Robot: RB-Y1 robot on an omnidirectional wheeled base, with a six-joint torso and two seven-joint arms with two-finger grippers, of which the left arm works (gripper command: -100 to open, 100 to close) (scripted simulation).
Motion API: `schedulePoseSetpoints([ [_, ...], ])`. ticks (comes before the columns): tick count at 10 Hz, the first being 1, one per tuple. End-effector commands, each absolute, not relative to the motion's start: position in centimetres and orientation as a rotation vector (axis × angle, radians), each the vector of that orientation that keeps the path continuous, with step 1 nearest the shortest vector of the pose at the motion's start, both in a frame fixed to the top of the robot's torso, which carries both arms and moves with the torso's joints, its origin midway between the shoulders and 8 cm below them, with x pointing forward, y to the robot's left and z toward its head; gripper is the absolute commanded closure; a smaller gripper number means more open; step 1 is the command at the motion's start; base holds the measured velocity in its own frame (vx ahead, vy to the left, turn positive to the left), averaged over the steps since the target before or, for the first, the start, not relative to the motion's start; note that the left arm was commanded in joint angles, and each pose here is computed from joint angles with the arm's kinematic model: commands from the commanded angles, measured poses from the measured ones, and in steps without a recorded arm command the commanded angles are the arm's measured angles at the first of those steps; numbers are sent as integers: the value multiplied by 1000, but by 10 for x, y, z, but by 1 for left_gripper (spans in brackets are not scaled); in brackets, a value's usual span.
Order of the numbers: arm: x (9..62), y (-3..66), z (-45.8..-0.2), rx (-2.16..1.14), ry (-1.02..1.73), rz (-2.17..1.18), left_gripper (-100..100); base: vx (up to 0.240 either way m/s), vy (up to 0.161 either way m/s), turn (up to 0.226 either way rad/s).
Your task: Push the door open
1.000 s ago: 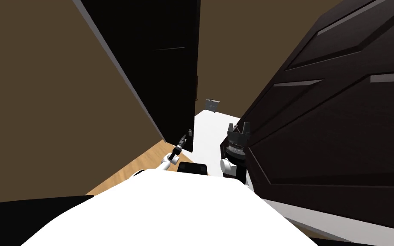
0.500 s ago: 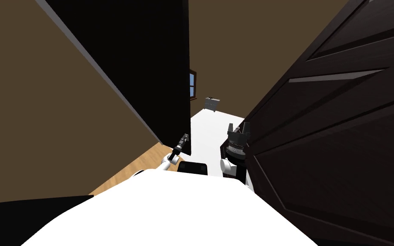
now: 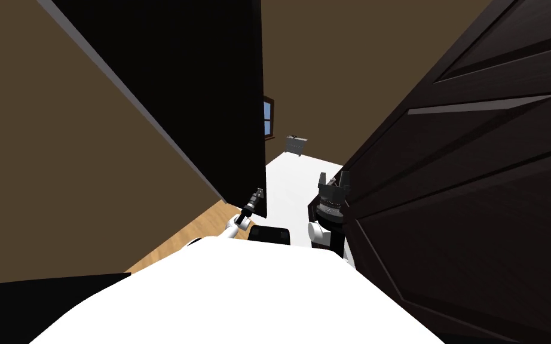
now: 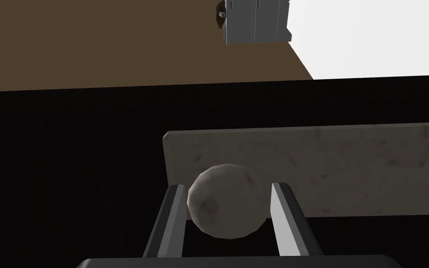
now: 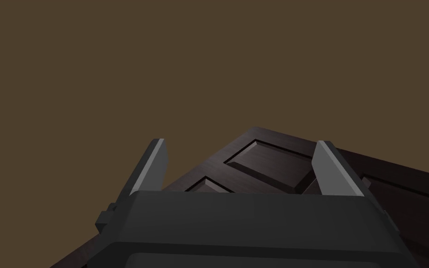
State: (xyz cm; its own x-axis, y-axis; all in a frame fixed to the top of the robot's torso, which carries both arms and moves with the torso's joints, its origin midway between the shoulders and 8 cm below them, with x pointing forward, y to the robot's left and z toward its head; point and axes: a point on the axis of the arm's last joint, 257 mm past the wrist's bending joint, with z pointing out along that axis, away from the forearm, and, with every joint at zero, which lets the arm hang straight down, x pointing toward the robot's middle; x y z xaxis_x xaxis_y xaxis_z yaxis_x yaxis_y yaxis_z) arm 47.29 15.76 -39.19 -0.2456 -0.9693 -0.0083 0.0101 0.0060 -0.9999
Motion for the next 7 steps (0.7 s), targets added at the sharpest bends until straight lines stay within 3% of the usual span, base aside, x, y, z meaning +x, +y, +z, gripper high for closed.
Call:
schedulePoseSetpoints([
  [1, 473, 158, -392, -1069, 1384, -1389, 100, -9, 3, 2],
  [3, 473, 158, -392, -1069, 1384, -1389, 100, -3, 0, 2],
  [7, 476, 183, -393, -1092, 1358, -1340, 100, 141, -67, 36],
])
